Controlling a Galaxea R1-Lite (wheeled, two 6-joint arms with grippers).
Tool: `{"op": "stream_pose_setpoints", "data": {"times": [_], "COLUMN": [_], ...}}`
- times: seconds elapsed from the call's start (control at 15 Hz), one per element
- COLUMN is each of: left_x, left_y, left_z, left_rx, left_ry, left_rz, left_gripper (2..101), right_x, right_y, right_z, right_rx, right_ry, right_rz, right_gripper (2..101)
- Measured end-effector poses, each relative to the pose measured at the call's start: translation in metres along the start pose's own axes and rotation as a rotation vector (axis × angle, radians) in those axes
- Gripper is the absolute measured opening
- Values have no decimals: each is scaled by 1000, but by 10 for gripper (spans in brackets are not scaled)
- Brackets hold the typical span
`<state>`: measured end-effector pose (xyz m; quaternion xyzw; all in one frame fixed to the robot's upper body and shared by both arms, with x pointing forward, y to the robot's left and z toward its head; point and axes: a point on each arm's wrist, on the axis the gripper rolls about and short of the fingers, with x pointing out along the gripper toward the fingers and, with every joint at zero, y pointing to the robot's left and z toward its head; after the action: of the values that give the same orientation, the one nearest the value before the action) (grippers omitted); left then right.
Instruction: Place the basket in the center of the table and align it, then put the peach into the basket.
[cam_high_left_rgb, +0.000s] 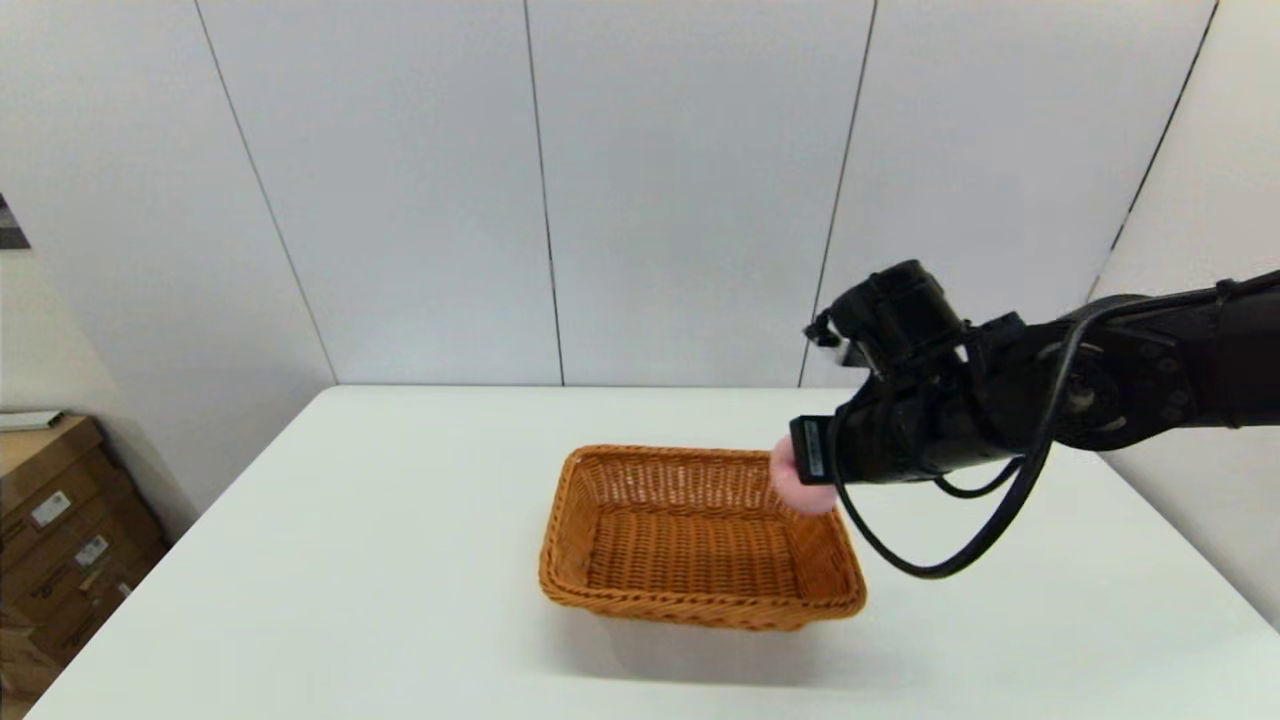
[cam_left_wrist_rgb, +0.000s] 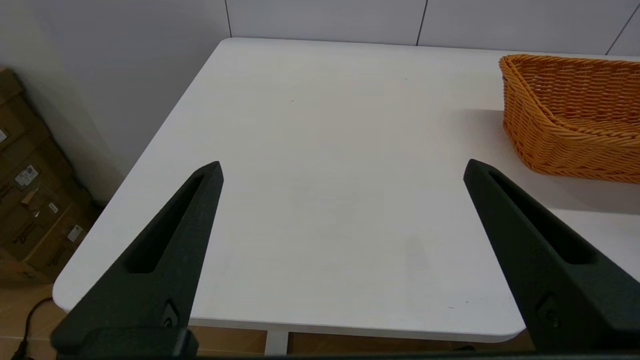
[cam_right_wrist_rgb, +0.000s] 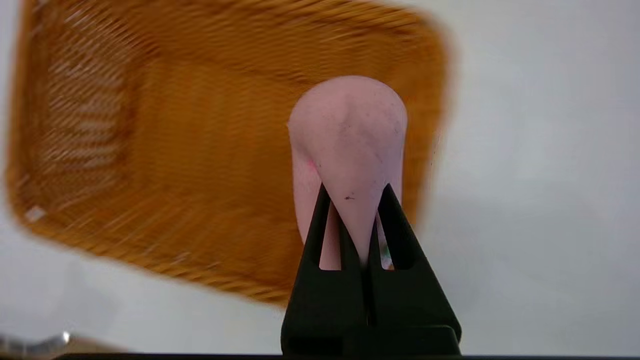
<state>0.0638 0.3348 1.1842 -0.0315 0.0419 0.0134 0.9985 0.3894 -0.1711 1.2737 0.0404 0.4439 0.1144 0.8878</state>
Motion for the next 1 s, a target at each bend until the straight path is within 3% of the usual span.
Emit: {"op": "stream_pose_setpoints", "data": {"times": [0.27,0.47,0.67,1.0], "left_x": [0,0,0,0], "left_y": [0,0,0,0], "left_z": [0,0,0,0], "left_rx": [0,0,0,0], "left_ry": [0,0,0,0], "left_rz": [0,0,0,0], "left_gripper": [978,978,978,978], "right_x": [19,35,40,39], "right_y": [38,51,51,44], "right_z": [-12,-13,-11,-6], "right_rx": [-73,-57,-51,-31], "right_ry": [56,79,83,70], "right_rz": [47,55,52,44], "right_gripper": [79,369,564,761]}}
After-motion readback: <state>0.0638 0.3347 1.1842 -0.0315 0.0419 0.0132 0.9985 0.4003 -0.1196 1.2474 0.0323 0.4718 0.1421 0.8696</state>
